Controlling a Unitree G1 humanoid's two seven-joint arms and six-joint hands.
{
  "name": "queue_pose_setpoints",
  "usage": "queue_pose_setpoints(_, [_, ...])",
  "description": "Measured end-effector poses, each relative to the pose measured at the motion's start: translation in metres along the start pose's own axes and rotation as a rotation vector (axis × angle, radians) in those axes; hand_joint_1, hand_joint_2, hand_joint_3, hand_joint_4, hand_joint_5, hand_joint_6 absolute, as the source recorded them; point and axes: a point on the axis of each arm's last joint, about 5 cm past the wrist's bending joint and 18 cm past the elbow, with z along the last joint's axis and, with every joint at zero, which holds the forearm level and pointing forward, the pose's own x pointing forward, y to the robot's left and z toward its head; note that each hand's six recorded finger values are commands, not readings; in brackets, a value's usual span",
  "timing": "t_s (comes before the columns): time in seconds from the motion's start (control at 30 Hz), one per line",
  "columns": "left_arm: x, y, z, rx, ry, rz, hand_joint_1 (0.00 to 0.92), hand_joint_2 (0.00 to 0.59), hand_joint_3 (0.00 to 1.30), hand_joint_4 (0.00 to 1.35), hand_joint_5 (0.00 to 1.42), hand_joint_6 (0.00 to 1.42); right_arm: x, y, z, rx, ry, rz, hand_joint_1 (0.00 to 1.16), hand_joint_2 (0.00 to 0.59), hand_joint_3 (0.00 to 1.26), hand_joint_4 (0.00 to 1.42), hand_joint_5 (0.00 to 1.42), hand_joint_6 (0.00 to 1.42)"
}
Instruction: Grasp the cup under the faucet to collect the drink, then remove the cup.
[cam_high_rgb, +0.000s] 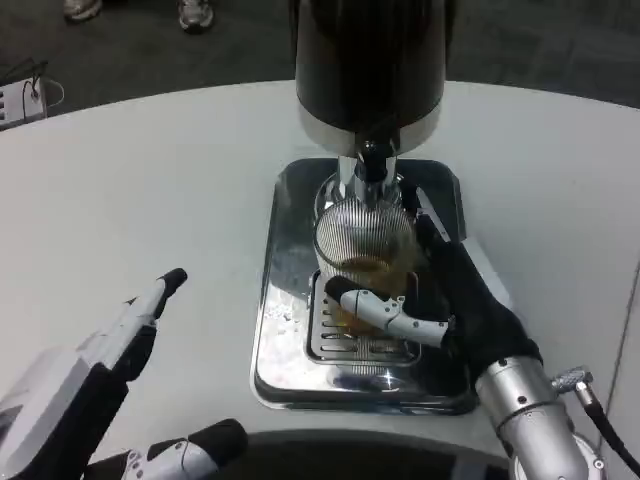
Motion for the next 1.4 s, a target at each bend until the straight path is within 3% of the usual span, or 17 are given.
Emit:
queue_pose_setpoints(0.57, [-0.005, -0.002, -0.0016, -0.002, 0.03, -0.069, 0.0, 0.041, 0.0, 0.0, 0.0, 0.06, 0.005, 0.0151, -0.0011, 0.019, 0.004, -0.075, 0.76, 0.212, 0.0, 0.0, 0.08, 0.06])
queue_pose_setpoints(0.83, [-0.006, -0.003, -0.0014, -0.009, 0.054, -0.098, 0.0, 0.042, 0.0, 0.0, 0.0, 0.06, 0.005, 0.0263, -0.0009, 0.029, 0.009, -0.118, 0.79, 0.207, 0.0, 0.11, 0.2, 0.15])
queue_pose_setpoints(1.4, [-0.007, -0.001, 0.0005, -0.009, 0.072, -0.135, 0.0, 0.045, 0.02, 0.0, 0.0, 0.07, 0.004, 0.0551, -0.0044, 0.05, 0.006, -0.279, 0.88, 0.223, 0.34, 0.43, 0.51, 0.42])
